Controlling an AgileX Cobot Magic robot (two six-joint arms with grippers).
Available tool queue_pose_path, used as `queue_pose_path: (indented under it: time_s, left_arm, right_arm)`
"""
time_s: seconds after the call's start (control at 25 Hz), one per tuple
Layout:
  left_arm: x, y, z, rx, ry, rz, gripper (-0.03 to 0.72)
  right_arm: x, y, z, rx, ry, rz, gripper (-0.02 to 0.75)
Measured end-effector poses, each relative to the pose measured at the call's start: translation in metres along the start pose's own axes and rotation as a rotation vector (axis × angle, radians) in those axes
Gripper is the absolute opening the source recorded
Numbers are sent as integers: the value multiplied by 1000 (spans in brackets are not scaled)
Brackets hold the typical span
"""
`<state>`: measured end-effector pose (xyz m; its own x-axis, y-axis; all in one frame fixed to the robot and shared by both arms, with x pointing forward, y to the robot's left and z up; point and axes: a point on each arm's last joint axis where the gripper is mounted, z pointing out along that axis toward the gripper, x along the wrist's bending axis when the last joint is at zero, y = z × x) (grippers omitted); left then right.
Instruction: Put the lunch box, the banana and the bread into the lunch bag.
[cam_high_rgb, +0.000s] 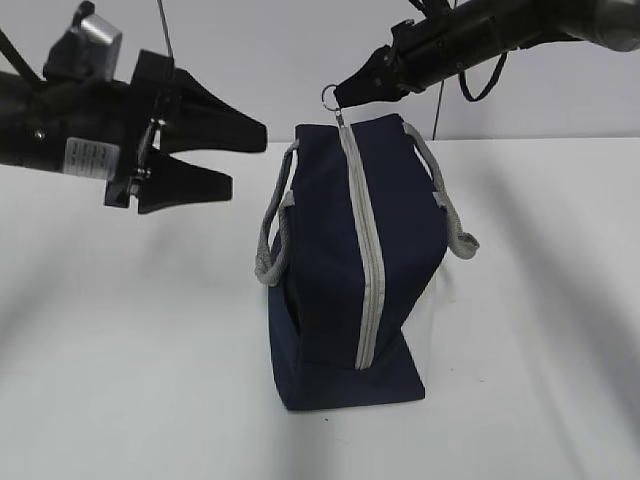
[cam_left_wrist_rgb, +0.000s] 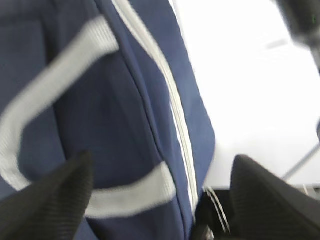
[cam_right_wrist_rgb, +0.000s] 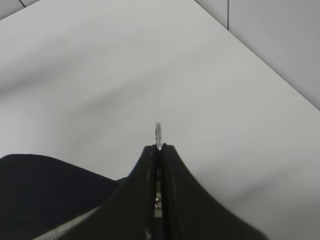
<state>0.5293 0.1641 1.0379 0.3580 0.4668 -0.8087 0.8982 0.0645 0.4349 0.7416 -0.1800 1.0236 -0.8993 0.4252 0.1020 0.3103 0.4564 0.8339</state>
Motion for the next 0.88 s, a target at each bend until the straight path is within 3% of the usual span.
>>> queue_pose_path:
  time_s: [0.24, 0.48, 0.88]
  left_arm:
    - [-4, 46, -3, -98, 88, 48, 508]
    - [20, 90, 24, -90, 137, 8, 488]
    - [43, 109, 88, 4, 157, -20, 439]
  right_arm:
    - [2, -1, 0, 6, 19, 0, -16]
    - [2, -1, 0, 8, 21, 2, -16]
    - [2, -2, 0, 17, 25, -2, -16]
